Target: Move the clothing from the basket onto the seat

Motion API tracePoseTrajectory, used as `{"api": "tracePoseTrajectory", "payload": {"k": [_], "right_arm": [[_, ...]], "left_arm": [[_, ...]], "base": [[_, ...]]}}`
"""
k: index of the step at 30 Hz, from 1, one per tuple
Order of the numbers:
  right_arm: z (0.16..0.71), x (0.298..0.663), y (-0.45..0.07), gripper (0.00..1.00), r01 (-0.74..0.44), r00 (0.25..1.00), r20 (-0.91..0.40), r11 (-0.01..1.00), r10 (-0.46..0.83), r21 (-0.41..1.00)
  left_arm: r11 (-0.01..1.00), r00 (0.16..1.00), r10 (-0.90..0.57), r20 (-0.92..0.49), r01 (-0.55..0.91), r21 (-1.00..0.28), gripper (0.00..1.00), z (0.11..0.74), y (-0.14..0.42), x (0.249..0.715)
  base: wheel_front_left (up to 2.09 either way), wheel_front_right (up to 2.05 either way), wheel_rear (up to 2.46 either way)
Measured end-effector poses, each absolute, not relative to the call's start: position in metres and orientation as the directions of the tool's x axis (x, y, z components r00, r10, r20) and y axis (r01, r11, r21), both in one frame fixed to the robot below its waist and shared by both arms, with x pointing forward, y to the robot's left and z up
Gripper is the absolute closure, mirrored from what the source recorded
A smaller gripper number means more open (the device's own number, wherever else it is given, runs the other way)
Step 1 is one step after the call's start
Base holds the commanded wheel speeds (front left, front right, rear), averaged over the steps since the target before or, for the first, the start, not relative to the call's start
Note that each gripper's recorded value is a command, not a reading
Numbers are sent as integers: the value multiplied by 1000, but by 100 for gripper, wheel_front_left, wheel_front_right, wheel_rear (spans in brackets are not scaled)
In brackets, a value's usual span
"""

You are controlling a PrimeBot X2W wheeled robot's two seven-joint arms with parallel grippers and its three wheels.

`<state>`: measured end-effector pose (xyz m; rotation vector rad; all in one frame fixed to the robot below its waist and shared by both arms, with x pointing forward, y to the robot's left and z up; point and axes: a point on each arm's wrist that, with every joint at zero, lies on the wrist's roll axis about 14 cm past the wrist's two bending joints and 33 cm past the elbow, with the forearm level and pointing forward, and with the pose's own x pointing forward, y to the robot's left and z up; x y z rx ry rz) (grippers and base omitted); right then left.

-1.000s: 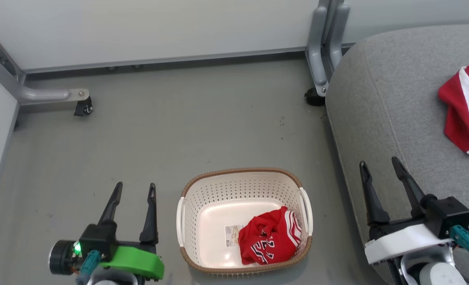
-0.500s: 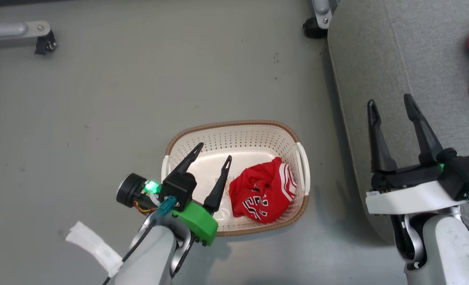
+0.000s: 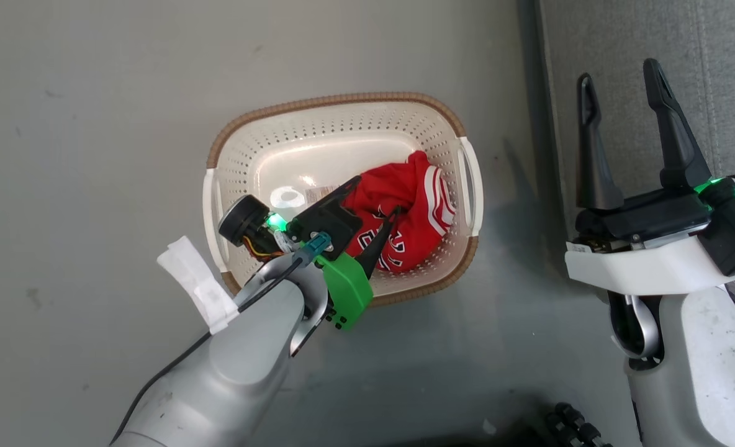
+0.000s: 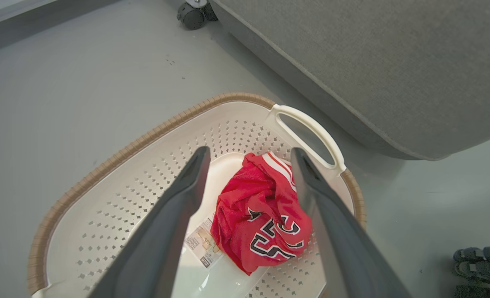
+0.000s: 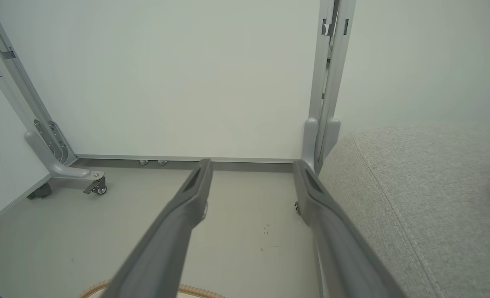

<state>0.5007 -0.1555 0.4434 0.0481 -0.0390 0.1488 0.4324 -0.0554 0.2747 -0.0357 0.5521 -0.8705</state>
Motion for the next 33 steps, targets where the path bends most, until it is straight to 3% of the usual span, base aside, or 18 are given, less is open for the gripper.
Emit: {"api": "tracePoseTrajectory", "payload": {"k": [18,33], "right_arm": [[332,504,-164,0,-121,977,-164,988,135,91],[317,495,-176,0,-90,972,-206,991,109,103]], "left_arm": [[575,188,-746,-639,666,-475,0,143,-86,388],[574,37,-680,-732,649,-500,0,86,-87,368]], "base": [[0,0,0],[0,0,0]]}}
